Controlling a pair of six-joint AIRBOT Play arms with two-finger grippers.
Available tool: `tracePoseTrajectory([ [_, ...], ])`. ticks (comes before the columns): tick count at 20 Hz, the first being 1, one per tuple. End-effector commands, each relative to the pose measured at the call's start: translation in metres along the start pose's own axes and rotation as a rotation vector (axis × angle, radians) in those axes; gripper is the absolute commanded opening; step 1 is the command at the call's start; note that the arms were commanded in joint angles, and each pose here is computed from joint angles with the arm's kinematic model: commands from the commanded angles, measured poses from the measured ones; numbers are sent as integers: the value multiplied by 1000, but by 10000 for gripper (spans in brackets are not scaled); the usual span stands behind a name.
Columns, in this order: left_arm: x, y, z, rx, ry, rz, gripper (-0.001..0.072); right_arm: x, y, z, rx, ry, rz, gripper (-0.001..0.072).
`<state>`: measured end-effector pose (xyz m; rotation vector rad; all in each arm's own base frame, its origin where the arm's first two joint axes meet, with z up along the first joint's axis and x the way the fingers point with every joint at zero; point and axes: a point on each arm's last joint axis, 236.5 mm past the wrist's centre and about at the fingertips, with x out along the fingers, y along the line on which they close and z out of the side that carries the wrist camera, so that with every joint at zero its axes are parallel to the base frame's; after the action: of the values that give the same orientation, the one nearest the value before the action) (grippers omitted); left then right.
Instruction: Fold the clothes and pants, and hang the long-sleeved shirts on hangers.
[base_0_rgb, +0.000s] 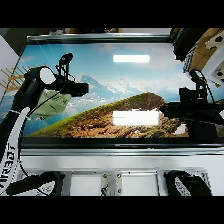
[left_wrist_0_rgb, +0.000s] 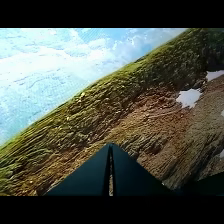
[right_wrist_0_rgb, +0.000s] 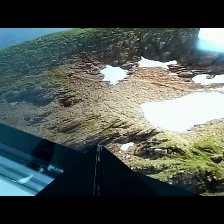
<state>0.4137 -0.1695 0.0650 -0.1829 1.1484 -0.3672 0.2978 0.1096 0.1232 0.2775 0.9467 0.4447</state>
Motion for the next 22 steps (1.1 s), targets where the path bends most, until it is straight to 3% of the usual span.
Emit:
tracePoseTrajectory([
  [1, 0, 0, 0, 0, 0, 0, 13, 0, 0, 0, 0, 1, 1, 17],
  [13, -1, 8, 3, 25, -10, 27, 18, 0, 0, 0, 0, 1, 1, 17],
  [14, -4, 21, 6, 69, -16, 70, 287, 0, 0, 0, 0, 1, 1, 17],
  [15, -13, 43, 11, 85, -20, 144, 720, 0, 0, 0, 0, 1, 1, 18],
  [19, -53, 158, 19, 24, -37, 483, 697, 0, 0, 0, 0, 1, 1, 17],
  [22, -49, 222, -1, -69, -35, 584, 697, 0, 0, 0, 0, 1, 1, 17],
])
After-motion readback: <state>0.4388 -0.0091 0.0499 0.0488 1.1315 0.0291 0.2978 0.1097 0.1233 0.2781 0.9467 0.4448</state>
